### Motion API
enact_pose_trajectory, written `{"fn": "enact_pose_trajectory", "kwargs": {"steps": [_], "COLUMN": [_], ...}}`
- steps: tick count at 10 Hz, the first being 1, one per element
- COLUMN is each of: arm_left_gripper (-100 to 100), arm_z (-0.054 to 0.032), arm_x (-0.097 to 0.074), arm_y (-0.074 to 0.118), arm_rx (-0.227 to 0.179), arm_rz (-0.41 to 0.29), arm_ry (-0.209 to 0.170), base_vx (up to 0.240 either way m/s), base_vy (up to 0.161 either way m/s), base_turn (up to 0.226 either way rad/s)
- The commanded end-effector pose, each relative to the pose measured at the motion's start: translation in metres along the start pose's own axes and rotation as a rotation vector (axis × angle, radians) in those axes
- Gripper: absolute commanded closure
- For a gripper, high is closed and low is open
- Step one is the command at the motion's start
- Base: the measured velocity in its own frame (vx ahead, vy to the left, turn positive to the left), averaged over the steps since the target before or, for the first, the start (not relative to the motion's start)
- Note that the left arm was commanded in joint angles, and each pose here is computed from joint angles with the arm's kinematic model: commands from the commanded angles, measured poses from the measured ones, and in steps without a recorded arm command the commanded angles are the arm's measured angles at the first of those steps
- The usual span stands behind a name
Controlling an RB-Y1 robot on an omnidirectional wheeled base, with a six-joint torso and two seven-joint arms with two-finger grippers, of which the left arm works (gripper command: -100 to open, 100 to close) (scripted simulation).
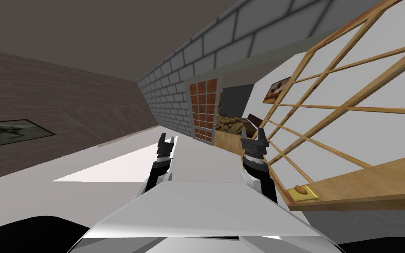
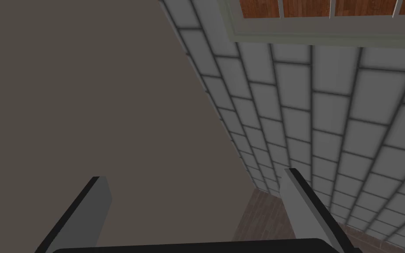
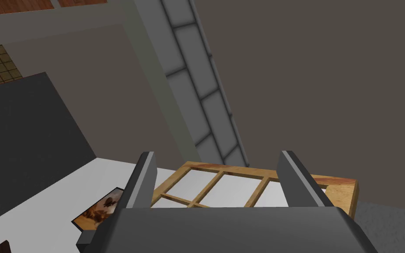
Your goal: Pull the door open
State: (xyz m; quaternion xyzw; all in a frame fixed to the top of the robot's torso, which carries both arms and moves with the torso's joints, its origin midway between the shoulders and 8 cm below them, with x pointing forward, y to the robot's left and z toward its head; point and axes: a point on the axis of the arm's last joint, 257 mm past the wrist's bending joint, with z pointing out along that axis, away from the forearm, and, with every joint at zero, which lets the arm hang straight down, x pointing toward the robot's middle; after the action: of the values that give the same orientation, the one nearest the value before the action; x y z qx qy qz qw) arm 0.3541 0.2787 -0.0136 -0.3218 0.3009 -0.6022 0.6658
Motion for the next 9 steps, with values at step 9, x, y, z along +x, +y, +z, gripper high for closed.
{"fn": "enact_pose_trajectory", "kwargs": {"steps": [9], "arm_left_gripper": [-100], "arm_z": [-0.0161], "arm_x": [-0.003], "arm_y": [0.057], "arm_rx": [-0.084], "arm_rz": [0.224], "arm_ry": [0.051], "base_vx": [0.102], "base_vy": [-0.047], "base_turn": [-0.071]}}
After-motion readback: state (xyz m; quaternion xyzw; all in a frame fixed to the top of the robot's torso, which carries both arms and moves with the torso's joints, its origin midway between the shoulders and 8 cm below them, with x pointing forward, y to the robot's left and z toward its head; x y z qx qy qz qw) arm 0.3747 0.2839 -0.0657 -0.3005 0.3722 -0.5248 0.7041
